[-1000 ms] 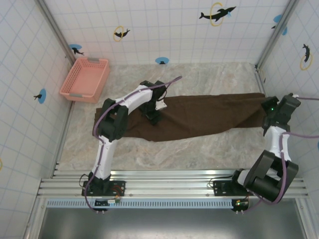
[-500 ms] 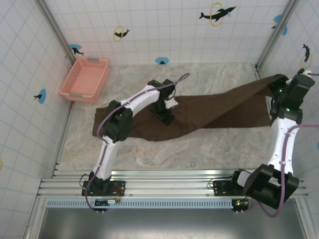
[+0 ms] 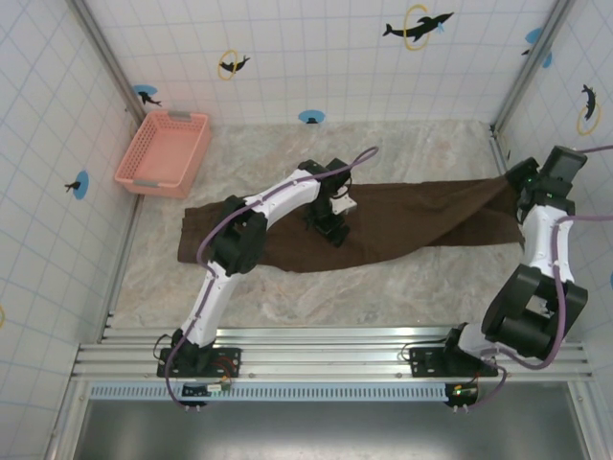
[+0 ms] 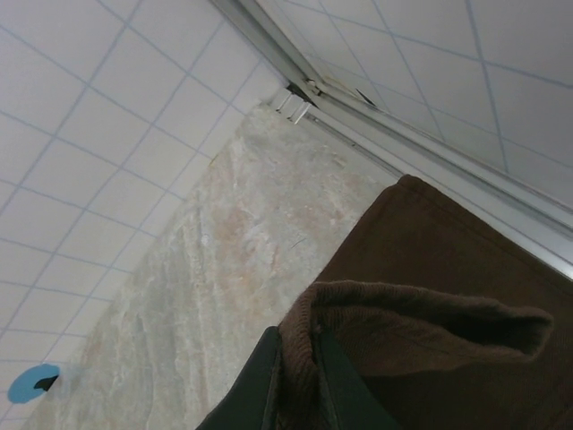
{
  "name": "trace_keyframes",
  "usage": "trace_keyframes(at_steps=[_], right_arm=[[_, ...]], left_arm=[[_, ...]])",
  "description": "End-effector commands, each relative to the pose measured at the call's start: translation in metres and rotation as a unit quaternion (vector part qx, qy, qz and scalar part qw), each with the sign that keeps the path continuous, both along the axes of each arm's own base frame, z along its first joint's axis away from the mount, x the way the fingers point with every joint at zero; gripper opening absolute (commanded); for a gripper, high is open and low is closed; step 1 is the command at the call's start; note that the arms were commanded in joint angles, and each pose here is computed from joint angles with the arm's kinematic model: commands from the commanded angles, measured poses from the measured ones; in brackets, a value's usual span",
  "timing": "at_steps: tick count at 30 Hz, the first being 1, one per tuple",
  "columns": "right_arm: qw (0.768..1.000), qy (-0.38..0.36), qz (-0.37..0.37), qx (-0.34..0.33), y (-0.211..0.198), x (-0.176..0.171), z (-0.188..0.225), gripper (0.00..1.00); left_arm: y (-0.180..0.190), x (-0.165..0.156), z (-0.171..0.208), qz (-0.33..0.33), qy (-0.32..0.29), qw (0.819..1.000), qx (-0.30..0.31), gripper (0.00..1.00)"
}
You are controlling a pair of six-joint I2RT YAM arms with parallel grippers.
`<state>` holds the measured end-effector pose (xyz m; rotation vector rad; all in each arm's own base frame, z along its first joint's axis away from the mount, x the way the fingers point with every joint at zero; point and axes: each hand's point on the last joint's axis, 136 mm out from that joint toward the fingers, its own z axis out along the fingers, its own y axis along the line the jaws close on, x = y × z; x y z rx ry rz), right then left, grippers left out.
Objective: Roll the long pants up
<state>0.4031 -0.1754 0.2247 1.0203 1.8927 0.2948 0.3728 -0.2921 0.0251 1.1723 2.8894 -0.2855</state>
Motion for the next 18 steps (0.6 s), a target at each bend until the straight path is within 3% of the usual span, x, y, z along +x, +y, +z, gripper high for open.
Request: trace_keyframes(at_steps=[1,8,13,15,18], right_arm=[[0.997,-0.056,-0.012,-0.047,-0.027,0.019,0.051,0.13],[0.996,-0.063,-0.015,-0.061,-0.044,0.033,0.058,0.13],[0.998,0.031,-0.030,-0.044,-0.043,0.014,-0.008,0.16],[0.995,0.088,-0.045,-0.020,-0.044,-0.001,-0.054,0.34],[0.986,0.157,-0.050,0.018,-0.041,-0.020,-0.114,0.53]], left_arm=[[0.004,-0.003,-0.021,0.008,0.024,1.000,0.009,0.97],[0.003,-0.005,-0.028,0.008,0.033,0.999,0.009,0.97],[0.004,-0.007,-0.031,0.009,0.038,0.999,0.011,0.98],[0.005,-0.008,-0.032,0.009,0.038,0.999,0.011,0.97],[0.007,-0.011,-0.032,0.005,0.040,0.999,0.014,0.98]])
